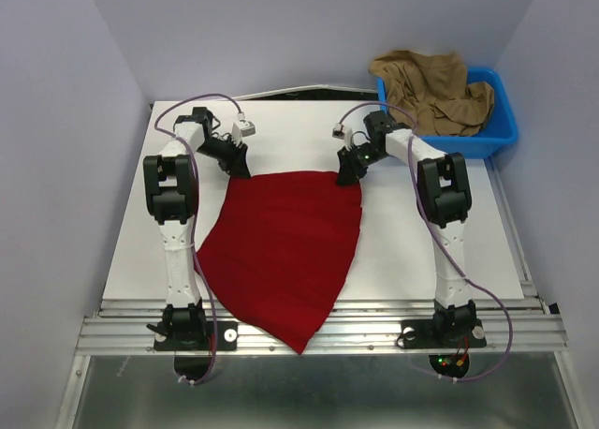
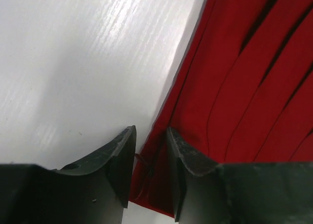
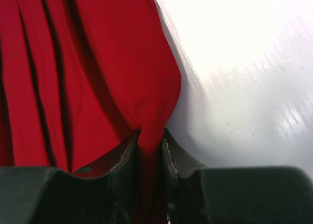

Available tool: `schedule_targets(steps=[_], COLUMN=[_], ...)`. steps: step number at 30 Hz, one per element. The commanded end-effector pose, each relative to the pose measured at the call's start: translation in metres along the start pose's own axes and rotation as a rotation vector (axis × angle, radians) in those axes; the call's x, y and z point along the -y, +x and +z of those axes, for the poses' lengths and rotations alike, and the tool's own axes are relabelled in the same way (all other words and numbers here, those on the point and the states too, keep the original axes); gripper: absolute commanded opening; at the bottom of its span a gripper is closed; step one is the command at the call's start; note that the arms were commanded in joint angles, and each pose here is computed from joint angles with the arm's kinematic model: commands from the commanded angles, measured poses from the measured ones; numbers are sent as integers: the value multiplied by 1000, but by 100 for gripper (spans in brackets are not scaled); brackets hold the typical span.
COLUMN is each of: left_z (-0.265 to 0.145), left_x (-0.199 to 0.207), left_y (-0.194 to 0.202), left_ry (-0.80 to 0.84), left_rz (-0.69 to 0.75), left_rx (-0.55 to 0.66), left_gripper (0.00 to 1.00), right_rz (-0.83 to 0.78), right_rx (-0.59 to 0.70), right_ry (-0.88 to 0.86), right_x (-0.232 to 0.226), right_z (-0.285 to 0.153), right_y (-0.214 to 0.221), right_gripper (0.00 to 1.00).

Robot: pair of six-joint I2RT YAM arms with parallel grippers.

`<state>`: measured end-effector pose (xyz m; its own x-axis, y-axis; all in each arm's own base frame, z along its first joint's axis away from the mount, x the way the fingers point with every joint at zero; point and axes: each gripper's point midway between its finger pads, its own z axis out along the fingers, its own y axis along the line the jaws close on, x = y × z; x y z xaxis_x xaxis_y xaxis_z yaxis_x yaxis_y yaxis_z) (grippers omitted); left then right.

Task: Fold and stack the skirts
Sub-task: Flatten the skirt out, then fold the skirt

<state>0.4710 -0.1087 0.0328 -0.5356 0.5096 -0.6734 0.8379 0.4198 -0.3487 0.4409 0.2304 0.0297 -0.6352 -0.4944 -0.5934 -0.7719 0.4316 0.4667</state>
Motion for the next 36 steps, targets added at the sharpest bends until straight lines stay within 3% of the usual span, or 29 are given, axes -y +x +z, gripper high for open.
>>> schedule_targets(steps=[1,4,11,22,29,32,36], left_z=[-15,-23,-35,-36,-40,-42,-49], left_x=[18,17,21,29,5,-13,-36], left_y=[7,-2,-4,-1,-11,-25,-48], left_ry=[25,35,51,80,-37,-105,-209], left_rz=[-36,-48,-71,-78,-58,-47,-17], left_rx=[-38,6,23,29,45,79,148], left_gripper=[44,59,67,67,11,0,0], right_rz=[8,-8,-36,-80,-118,-161,-233], right_rx=[-71,-59,-64,-54,4,63,170], right_ry=[63,71,91,134,307,423,575], right_x=[12,15,16,19,53,77,105], right_z=[6,5,6,3,-7,-17,-46], right_y=[14,7,4,-5,-36,-70,-127], right_gripper=[28,26,10,1,1,1,1])
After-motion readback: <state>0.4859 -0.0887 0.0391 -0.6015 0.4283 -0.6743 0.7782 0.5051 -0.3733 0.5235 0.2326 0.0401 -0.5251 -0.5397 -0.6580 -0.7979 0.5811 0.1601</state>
